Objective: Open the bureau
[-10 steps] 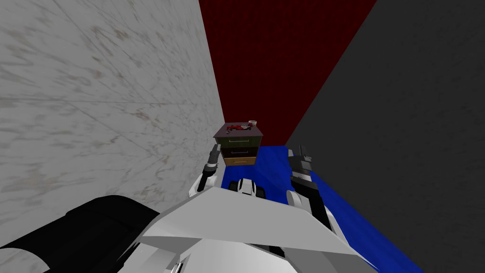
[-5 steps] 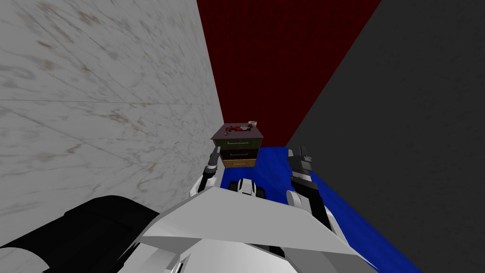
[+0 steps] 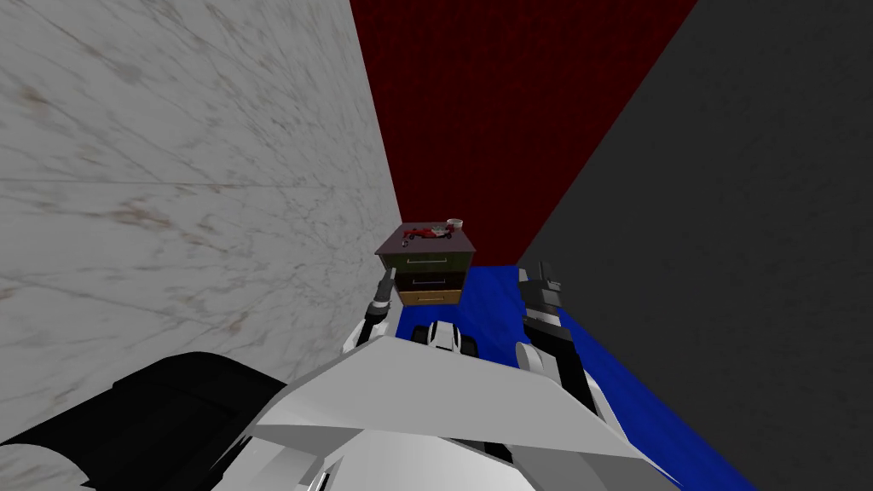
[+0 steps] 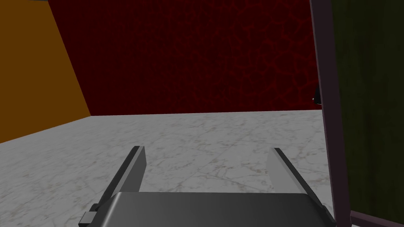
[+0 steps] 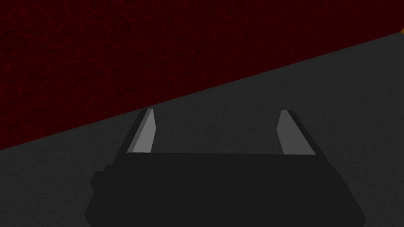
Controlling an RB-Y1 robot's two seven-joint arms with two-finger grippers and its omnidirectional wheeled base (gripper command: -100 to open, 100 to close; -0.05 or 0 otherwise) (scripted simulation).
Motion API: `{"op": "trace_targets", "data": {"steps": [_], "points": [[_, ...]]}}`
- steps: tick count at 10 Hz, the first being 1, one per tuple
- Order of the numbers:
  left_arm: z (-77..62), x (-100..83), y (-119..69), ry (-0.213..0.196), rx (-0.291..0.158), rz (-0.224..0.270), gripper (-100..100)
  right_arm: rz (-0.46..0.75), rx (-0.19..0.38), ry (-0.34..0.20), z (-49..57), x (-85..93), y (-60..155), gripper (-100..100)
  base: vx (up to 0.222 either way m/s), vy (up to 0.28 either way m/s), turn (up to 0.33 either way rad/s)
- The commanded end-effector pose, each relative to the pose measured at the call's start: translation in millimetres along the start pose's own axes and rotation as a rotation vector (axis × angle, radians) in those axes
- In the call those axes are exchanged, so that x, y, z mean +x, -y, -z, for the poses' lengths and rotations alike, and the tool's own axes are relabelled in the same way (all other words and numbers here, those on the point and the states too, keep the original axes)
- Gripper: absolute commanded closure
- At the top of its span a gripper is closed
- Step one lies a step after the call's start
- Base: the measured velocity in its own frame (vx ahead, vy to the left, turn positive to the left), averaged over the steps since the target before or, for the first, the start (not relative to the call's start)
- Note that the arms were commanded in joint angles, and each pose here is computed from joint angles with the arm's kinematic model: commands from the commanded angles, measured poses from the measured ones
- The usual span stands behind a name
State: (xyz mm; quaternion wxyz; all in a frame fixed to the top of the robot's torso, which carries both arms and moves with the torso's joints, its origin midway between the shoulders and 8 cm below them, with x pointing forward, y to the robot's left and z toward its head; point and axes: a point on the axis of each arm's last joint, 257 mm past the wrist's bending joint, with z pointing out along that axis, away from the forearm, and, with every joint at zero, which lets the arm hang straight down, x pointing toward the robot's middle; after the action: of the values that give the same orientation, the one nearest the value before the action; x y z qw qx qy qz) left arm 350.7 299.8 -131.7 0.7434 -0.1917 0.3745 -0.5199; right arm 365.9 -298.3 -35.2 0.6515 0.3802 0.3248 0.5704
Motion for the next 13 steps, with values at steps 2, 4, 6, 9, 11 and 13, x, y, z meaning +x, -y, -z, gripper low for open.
{"op": "trace_targets", "data": {"steps": [2, 4, 6, 9, 11, 13], "points": [[18.9, -1.1, -15.8, -0.001, -0.019, -0.006, -100, 0.000, 0.000, 0.000, 0.0, 0.0, 0.0, 0, 0.072, -0.017, 0.009], [29.4, -1.0, -24.7, -0.001, -0.036, -0.008, -100, 0.000, 0.000, 0.000, 0.0, 0.0, 0.0, 0, 0.073, -0.014, 0.008], [39.0, -1.0, -32.0, 0.000, -0.049, -0.009, -100, 0.000, 0.000, 0.000, 0.0, 0.0, 0.0, 0, 0.081, -0.005, 0.008], [56.8, -0.6, -43.5, 0.006, -0.072, -0.009, -100, 0.000, 0.000, 0.000, 0.0, 0.0, 0.0, 0, 0.109, -0.015, 0.011], [66.3, 0.2, -49.3, 0.010, -0.087, -0.008, -100, 0.000, 0.000, 0.000, 0.0, 0.0, 0.0, 0, 0.096, -0.009, 0.010], [78.1, 1.5, -53.0, 0.025, -0.092, -0.004, -100, 0.000, 0.000, 0.000, 0.0, 0.0, 0.0, 0, 0.096, -0.017, 0.011]]}}
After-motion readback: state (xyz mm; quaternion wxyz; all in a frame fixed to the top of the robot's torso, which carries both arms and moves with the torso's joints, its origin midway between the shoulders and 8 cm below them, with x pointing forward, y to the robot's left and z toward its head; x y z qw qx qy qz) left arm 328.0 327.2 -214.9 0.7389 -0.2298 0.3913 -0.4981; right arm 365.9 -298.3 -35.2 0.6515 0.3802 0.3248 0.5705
